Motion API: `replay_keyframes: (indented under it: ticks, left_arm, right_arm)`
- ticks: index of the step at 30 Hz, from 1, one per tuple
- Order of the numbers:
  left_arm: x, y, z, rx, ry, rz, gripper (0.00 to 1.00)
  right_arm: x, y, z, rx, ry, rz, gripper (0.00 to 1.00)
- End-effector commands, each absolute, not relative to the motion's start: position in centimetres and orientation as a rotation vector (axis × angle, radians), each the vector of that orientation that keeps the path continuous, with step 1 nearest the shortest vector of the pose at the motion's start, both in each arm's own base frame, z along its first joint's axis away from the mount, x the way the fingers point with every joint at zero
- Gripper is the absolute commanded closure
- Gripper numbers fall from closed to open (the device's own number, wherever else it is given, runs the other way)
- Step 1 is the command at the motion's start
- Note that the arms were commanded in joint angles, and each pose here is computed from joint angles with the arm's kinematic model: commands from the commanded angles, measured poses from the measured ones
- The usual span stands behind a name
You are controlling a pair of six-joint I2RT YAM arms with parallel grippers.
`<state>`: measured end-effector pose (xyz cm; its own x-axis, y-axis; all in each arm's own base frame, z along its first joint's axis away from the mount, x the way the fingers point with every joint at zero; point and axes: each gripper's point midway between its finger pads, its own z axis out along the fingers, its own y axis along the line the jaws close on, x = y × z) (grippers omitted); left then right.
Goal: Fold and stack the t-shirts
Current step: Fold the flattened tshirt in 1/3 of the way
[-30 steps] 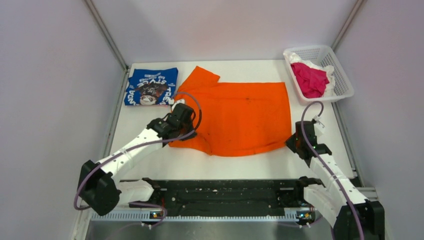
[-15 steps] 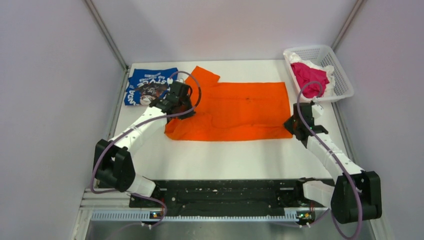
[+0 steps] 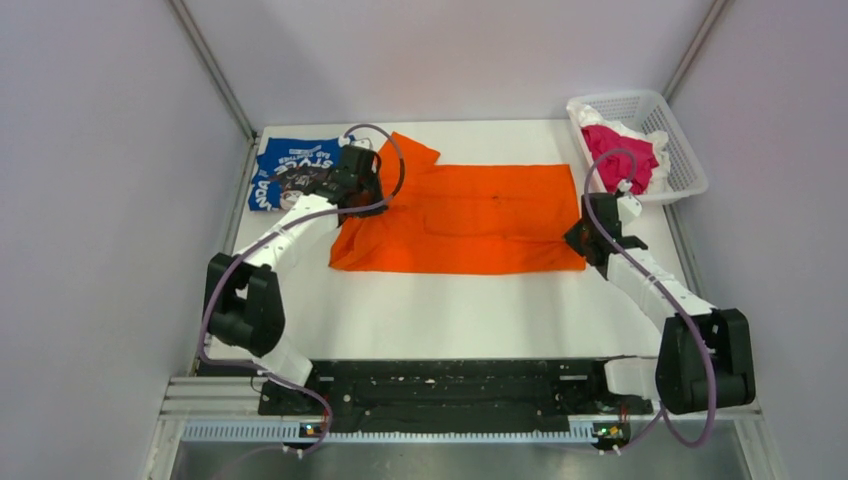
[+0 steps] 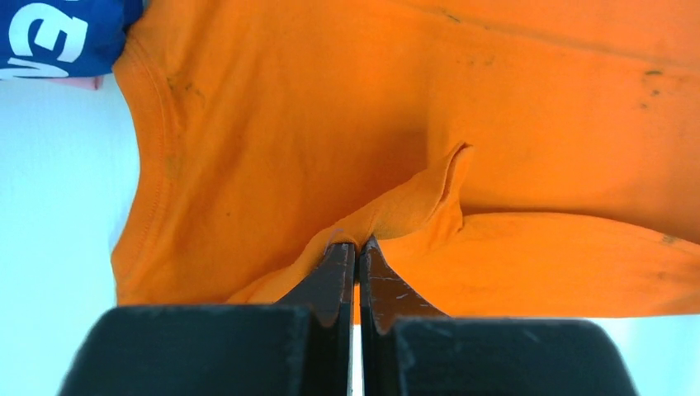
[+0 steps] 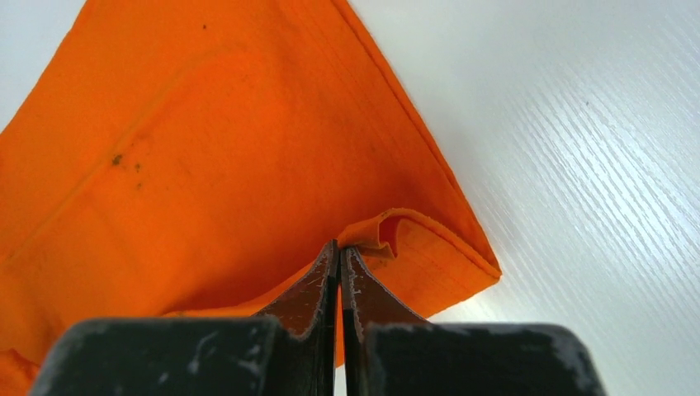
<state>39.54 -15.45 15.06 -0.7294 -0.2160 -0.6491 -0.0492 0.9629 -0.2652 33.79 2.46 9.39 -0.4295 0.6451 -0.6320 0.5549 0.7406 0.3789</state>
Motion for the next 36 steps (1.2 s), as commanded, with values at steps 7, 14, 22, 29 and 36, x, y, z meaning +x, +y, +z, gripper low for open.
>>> replay_keyframes:
  ticks: [7,14,22,29,36]
  left_arm:
    - [44.8,-14.7,14.3,-0.138,2.346,-0.276,1.0]
    - [48.3,-14.8,12.0,-0.04,2.365,-0.264,0.94]
    - [50.5,-13.6,10.6,0.032,2.492,-0.103,0.35]
    - [48.6,-15.3,15.1,-0.05,2.415,-0.292,0.01]
    - [44.3,-17.6,11.3,-0.163,2.443,-0.547,0.01]
  right_arm:
    - [38.1,1.4,10.3,0.835,2.053,0.084,1.0]
    - [40.0,0.8,9.4,0.859,2.048,0.023,0.95]
    - [40.2,0.2,10.4,0.879,2.05,-0.023,0.4]
    - [39.5,3.1,12.1,0.771,2.086,0.124,0.01]
    - [38.6,9.9,8.8,0.571,2.241,0.243,0.01]
